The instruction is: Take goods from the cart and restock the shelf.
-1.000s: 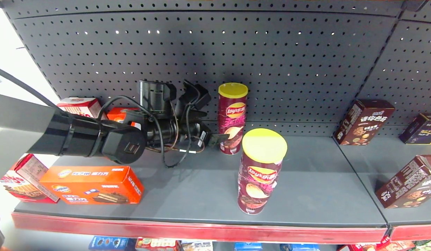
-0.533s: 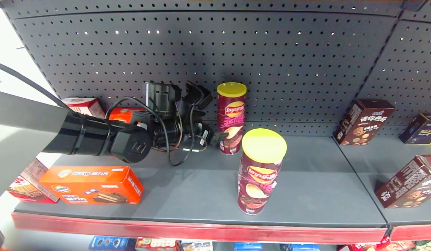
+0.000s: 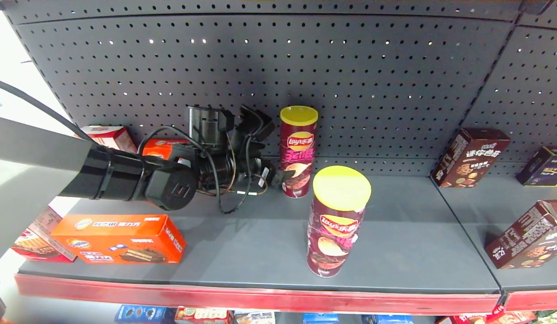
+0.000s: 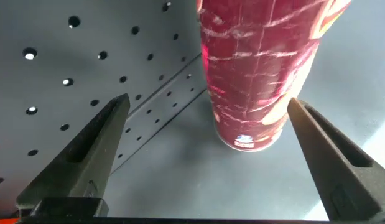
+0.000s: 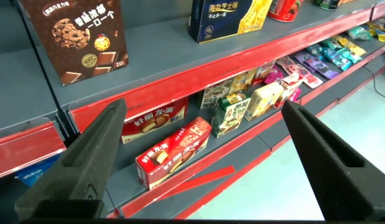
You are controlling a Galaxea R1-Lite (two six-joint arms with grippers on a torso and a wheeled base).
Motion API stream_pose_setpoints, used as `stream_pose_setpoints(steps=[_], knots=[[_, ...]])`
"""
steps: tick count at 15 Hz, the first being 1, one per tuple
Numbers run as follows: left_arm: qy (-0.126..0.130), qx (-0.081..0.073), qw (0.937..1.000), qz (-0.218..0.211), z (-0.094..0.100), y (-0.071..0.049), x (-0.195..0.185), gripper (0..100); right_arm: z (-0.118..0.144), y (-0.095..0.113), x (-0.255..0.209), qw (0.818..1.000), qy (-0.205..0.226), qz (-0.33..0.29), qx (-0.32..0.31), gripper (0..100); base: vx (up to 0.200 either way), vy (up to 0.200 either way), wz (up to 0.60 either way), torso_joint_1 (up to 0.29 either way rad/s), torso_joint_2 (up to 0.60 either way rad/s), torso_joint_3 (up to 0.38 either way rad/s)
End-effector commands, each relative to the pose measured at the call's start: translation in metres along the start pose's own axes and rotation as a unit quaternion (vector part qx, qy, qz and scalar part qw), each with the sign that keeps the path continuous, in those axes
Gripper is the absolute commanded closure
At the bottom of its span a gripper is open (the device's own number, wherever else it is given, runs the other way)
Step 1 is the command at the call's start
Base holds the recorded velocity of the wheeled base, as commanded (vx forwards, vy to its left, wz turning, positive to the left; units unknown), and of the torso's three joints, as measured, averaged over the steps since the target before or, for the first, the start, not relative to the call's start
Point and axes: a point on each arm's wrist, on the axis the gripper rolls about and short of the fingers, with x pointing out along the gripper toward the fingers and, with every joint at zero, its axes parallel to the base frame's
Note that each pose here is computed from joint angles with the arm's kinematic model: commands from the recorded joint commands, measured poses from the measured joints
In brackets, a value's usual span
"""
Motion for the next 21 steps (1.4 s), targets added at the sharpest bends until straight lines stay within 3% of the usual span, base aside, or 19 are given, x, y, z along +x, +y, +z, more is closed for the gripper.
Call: stream_pose_setpoints(steps=[1,5,8,10,11,16,21], knots=[[-0.012,0.004,0.9999,0.002,0.012,-0.002,-0.016,0,0.000,0.000,0.000,1.000,0.000,0.000,0.000,0,0.000,0.000,0.00,0.000,0.00,0.000],[-0.005,0.000,0.9997,0.025,0.021,-0.010,-0.072,0,0.000,0.000,0.000,1.000,0.000,-0.001,0.000,0,0.000,0.000,0.00,0.000,0.00,0.000],[-0.033,0.008,0.9955,0.089,0.046,-0.013,-0.113,0,0.000,0.000,0.000,1.000,0.000,0.000,0.000,0,0.000,0.000,0.00,0.000,0.00,0.000],[-0.039,0.007,0.9935,0.107,0.050,-0.029,-0.135,0,0.000,0.000,0.000,1.000,0.000,0.000,0.000,0,0.000,0.000,0.00,0.000,0.00,0.000],[-0.042,0.008,0.9927,0.113,0.047,-0.039,-0.151,0,0.000,0.000,0.000,1.000,0.000,-0.001,0.000,0,0.000,0.000,0.00,0.000,0.00,0.000],[-0.063,-0.001,0.9856,0.157,0.023,-0.052,-0.198,0,0.000,0.000,0.000,1.000,0.000,0.000,0.000,0,0.000,0.000,0.00,0.000,0.00,0.000],[-0.050,-0.002,0.9845,0.168,-0.004,-0.068,-0.240,0,0.000,0.000,0.000,1.000,0.000,0.001,-0.002,0,0.000,0.000,0.00,0.000,0.00,0.000]])
